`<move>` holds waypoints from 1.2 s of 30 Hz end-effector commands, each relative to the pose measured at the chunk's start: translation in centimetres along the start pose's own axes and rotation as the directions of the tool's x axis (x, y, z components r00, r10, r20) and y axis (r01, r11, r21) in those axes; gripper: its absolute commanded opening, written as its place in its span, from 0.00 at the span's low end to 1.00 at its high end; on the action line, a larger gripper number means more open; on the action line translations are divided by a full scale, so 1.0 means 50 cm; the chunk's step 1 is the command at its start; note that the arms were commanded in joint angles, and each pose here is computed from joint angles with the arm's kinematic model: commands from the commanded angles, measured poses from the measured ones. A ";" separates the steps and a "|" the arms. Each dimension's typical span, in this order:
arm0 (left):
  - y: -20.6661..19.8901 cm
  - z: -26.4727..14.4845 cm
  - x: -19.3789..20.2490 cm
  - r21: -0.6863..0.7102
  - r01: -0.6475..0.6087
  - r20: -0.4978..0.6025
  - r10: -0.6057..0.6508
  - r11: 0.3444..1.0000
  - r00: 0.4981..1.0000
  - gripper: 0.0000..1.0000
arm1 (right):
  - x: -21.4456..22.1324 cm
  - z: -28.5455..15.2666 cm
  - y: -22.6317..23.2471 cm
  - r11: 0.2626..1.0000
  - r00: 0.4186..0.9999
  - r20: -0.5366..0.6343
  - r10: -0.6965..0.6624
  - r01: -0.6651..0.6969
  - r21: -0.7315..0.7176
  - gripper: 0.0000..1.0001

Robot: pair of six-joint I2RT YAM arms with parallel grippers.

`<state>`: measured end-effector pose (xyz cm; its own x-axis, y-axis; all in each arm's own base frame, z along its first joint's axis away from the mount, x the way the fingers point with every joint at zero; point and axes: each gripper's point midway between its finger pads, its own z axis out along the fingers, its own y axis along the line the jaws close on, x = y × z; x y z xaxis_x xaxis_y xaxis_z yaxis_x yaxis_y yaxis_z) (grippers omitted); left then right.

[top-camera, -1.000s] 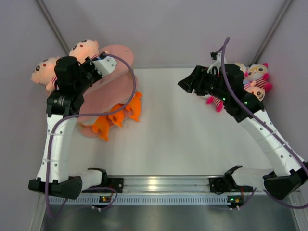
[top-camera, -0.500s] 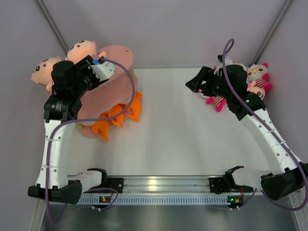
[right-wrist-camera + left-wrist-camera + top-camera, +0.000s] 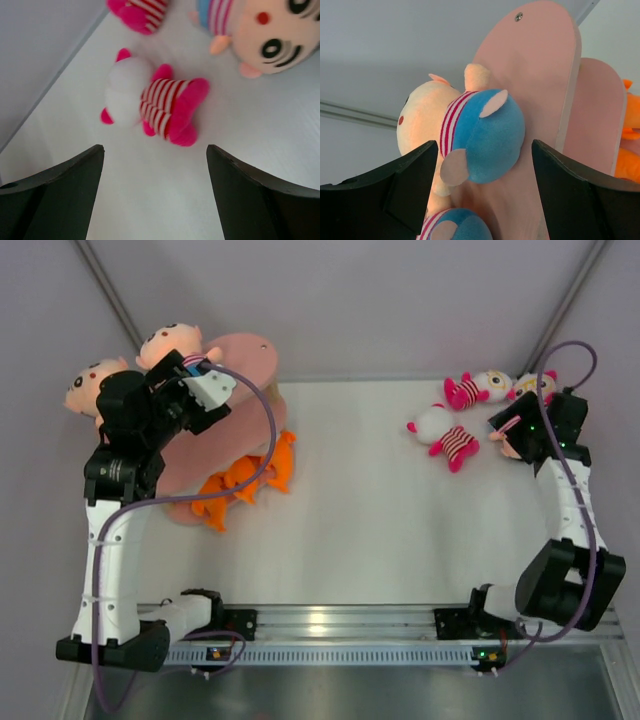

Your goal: Place and organize the stuffed toys onto the shelf

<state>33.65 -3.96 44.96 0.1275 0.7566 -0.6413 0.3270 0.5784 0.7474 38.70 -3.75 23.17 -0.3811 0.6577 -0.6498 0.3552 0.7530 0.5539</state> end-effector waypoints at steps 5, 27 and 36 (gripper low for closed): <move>0.006 -0.051 -0.064 -0.007 0.095 0.125 -0.093 0.995 0.988 0.84 | -0.099 0.105 -0.177 0.959 0.988 0.147 0.044 -0.083 0.271 0.84; 0.006 -0.059 0.001 -0.061 0.074 -0.019 -0.075 0.995 0.997 0.85 | -0.142 0.349 -0.346 0.932 0.997 0.060 -0.055 0.030 0.361 0.52; 0.008 -0.063 -0.026 -0.053 0.149 0.032 -0.148 0.987 0.989 0.82 | -0.245 0.182 -0.243 0.946 0.964 0.243 -0.107 0.023 0.324 0.00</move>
<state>31.21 -3.18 44.85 0.0632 0.6973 -0.7140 0.3052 0.6676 0.6790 47.33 -19.61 8.56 -0.3889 0.6328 -0.6696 0.6373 0.7097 0.3005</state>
